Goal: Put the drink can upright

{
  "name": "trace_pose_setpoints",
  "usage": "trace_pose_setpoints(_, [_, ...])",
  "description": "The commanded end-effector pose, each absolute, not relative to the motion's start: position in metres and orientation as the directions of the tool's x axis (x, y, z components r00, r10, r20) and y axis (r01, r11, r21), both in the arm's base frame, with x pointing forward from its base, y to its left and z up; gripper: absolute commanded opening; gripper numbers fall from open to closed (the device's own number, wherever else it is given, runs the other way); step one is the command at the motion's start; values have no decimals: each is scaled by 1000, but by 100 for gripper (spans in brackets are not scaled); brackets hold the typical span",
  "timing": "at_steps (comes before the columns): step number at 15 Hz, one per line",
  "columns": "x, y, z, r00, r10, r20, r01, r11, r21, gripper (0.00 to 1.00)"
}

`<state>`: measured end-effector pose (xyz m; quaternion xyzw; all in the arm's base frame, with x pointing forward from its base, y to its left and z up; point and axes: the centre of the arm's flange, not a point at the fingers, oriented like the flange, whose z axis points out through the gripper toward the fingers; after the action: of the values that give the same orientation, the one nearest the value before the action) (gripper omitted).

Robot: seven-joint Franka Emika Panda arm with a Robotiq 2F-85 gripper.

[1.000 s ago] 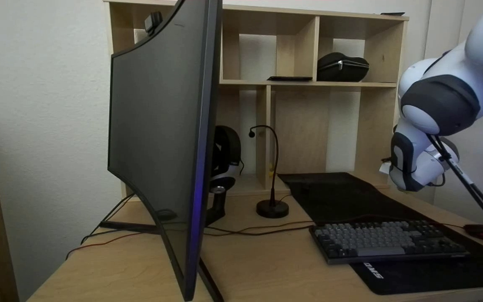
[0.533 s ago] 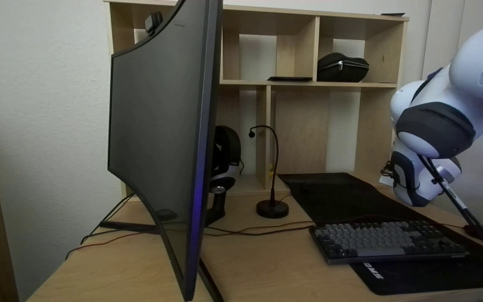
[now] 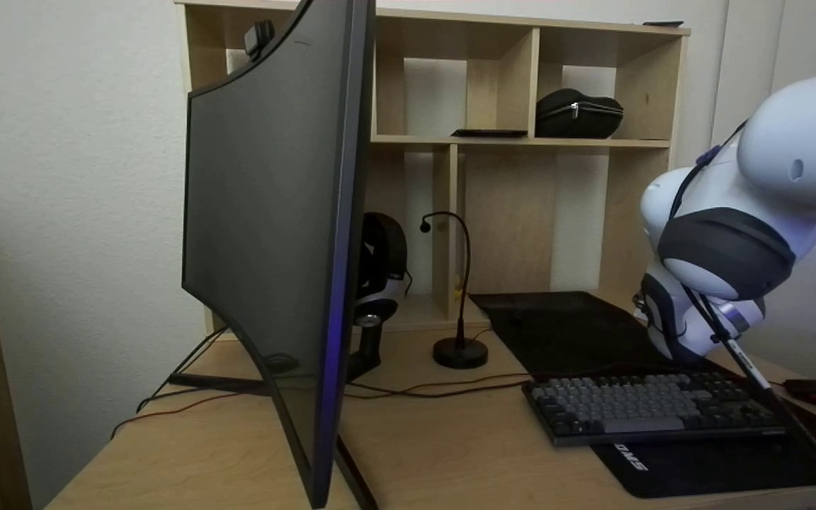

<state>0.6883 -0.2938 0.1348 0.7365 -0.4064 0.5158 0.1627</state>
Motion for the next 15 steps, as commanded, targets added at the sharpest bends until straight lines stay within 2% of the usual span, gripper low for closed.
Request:
trace_pose_setpoints(1, [689, -289, 141, 132, -465, 876, -784, -590, -194, 92])
trace_pose_setpoints(3, [685, -286, 156, 137, -493, 859, -804, -562, -195, 99])
trace_pose_setpoints(4, [683, -283, 164, 155, -509, 847, -813, -553, -183, 100])
trace_pose_setpoints(9, [676, -271, 204, 269, -584, 766, -857, -508, -87, 100])
trace_pose_setpoints(15, [638, -276, 218, 439, -675, 593, -853, -521, 39, 100])
